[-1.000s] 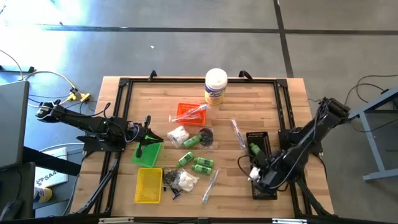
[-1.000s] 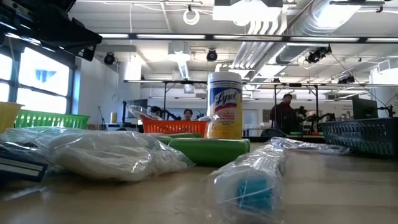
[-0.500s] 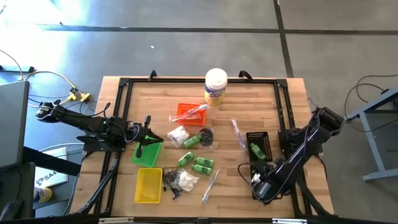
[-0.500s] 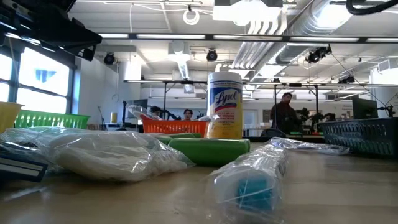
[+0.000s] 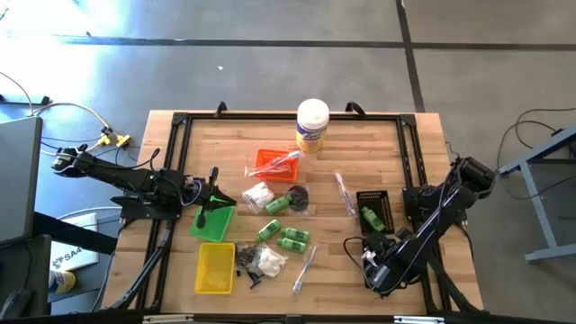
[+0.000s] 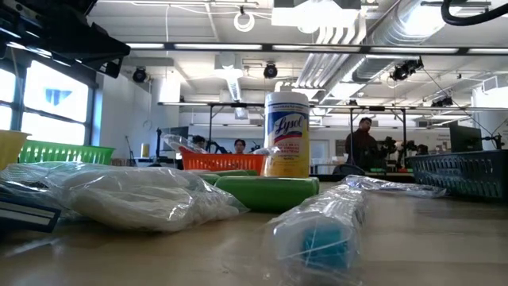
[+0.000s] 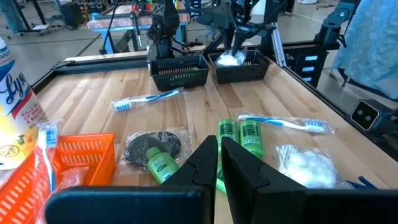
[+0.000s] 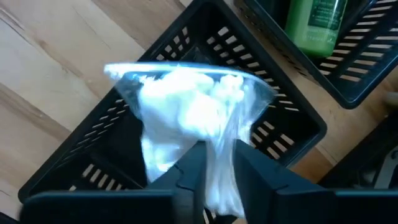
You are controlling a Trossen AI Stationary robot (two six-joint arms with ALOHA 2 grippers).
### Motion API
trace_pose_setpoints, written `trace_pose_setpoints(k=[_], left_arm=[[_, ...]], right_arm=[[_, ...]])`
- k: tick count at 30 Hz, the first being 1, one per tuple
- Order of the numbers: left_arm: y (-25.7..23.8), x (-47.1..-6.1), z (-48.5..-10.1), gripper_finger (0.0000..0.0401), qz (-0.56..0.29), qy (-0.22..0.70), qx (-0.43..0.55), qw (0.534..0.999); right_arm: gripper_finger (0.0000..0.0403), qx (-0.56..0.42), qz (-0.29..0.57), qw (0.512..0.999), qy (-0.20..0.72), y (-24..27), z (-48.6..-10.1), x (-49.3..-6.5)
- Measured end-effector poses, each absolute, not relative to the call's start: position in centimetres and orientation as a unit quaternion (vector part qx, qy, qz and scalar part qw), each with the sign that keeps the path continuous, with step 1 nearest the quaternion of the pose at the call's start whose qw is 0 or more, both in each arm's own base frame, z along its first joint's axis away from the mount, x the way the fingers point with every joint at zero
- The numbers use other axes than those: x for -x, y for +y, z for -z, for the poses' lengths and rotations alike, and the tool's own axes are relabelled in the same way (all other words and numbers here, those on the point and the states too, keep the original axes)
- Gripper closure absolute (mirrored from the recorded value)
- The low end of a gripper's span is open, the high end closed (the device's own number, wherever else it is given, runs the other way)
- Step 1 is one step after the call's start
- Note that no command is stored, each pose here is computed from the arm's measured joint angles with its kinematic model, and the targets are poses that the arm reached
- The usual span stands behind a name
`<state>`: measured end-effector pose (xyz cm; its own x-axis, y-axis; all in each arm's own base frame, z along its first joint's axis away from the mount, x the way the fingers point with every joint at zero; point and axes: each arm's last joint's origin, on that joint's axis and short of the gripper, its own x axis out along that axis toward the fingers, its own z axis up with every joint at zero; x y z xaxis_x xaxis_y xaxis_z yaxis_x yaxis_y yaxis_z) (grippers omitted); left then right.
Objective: Pick & Place Travel size toiletries
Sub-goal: Put the white cotton pack into the bottom black bin
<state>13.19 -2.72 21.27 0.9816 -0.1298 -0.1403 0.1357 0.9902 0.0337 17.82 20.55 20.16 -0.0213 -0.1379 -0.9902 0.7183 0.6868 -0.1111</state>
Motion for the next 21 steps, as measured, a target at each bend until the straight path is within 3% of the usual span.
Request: trace_pose_setpoints(k=[7,13,21], left_arm=[[-2.7,-13.2,-21.3,0.0382,0.067,0.069,-0.022,0.995],[-2.7,-13.2,-21.3,0.0382,0.067,0.069,-0.022,0.995],[-2.7,-13.2,-21.3,0.0382,0.067,0.069,-0.022,0.995]], right_arm=[[0.0261,-0.217,0.305,0.640,0.671,20.5,-20.2,-17.6],[0.0255,-0.210,0.309,0.617,0.693,20.0,-20.3,-17.6],[0.0255,-0.227,0.295,0.645,0.668,18.7,-21.9,-17.9]])
